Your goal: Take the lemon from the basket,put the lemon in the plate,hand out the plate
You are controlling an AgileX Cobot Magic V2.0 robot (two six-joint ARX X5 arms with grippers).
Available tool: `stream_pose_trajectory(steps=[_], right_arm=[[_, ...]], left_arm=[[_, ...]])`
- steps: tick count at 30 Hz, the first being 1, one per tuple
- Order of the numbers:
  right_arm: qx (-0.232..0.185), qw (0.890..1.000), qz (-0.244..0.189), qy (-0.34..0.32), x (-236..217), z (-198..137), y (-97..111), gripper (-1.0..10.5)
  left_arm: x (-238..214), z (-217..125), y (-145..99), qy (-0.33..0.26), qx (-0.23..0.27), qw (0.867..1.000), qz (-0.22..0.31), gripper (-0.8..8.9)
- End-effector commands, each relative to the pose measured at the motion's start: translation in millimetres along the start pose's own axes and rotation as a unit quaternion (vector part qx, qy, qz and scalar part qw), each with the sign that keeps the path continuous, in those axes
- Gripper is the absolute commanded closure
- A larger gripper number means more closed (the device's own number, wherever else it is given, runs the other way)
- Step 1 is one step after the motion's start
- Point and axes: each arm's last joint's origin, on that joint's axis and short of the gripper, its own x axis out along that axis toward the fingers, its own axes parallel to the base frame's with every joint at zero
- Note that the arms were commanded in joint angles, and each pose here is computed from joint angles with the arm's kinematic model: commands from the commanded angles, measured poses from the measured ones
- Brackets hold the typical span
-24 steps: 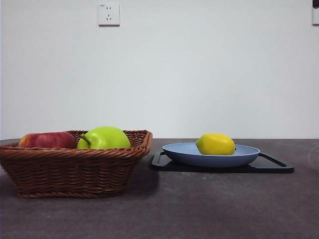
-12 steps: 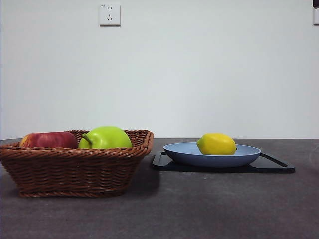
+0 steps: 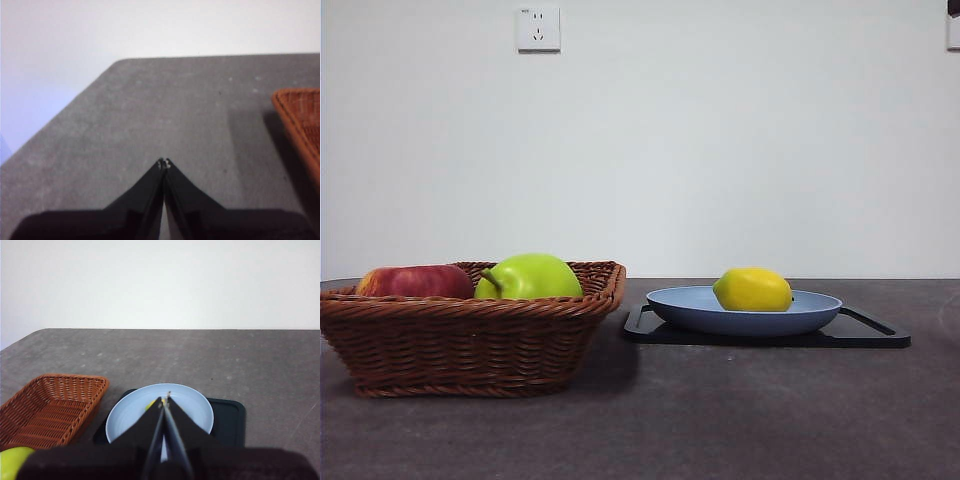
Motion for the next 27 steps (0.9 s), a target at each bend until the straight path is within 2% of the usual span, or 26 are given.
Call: stream_pose_trajectory(steps=[1,12,27], right_arm=[[0.006,1.0,0.001,-0.006,-0.6,2.8,0.7,9.4],[0.006,1.0,0.001,-0.006,-0.6,2.8,0.7,9.4],[0.006,1.0,0.001,-0.006,-0.6,2.8,0.7,9.4]], left_arm=[[2.3,-4.7,0.4,-0.001,-0.002,1.0,0.001,8.05],[7.3,-16.5,0.8,0.01,-0.041,0.999,-0.005,8.05],[7.3,-16.6,0.8,0.01,-0.041,0.999,-0.005,8.05]])
